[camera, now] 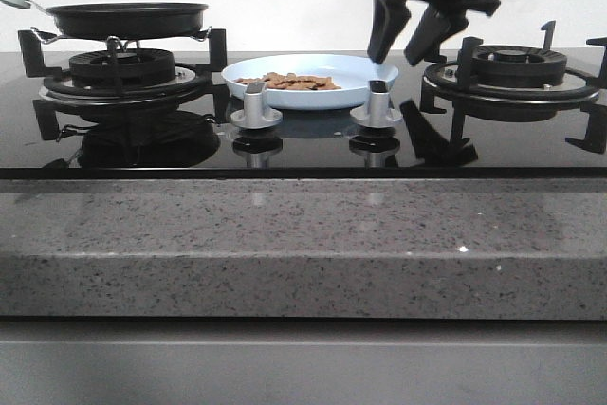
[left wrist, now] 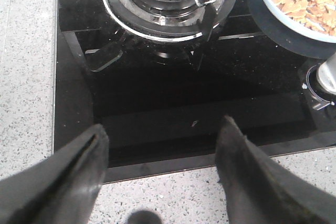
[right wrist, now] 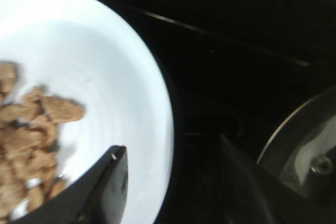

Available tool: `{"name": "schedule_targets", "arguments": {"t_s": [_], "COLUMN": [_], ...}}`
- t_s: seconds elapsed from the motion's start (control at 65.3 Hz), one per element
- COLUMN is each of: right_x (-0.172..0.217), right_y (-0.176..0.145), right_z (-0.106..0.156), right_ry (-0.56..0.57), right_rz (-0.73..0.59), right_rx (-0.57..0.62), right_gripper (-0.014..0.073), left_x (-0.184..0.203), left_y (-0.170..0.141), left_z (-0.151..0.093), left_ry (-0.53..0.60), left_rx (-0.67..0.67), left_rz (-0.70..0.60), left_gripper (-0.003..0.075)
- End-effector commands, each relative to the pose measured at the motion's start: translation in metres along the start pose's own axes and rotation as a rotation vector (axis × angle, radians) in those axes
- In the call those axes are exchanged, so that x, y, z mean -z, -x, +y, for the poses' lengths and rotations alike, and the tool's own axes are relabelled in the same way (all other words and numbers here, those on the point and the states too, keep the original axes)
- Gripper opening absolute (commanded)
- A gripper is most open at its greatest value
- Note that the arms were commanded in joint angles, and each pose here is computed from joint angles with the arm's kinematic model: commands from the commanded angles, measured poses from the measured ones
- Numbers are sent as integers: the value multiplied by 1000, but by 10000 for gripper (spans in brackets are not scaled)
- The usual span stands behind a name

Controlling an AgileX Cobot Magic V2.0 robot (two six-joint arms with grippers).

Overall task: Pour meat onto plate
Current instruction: 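Open the right gripper and raise it away from the plate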

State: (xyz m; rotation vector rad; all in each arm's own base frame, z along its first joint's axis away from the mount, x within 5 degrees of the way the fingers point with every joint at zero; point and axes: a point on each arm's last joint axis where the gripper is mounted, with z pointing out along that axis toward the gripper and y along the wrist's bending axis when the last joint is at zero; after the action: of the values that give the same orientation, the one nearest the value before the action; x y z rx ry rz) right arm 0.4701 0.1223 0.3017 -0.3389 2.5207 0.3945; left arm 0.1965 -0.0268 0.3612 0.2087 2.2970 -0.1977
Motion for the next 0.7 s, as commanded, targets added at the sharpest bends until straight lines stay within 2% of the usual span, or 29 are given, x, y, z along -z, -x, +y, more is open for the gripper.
{"name": "schedule_targets", "arguments": {"t_s": [0.0, 0.23, 0.429, 0.689], "right_x": [77, 132, 177, 212], "right_y": [19, -9, -67, -147], "right_z": [18, 30, 36, 40], "right_ry": [9, -7, -49, -90], "right_rz": [-182, -247, -278, -258], "right_rx": [35, 35, 41, 62], "right_gripper": [423, 423, 423, 423], "left_x": [8, 8, 8, 8], "left_y": [12, 12, 12, 12], "left_z": [-2, -2, -2, -2], "left_ry": [-1, -1, -1, 0], "left_rx": [9, 9, 9, 9], "left_rz": [-97, -97, -97, -102], "left_gripper": [437, 437, 437, 437]}}
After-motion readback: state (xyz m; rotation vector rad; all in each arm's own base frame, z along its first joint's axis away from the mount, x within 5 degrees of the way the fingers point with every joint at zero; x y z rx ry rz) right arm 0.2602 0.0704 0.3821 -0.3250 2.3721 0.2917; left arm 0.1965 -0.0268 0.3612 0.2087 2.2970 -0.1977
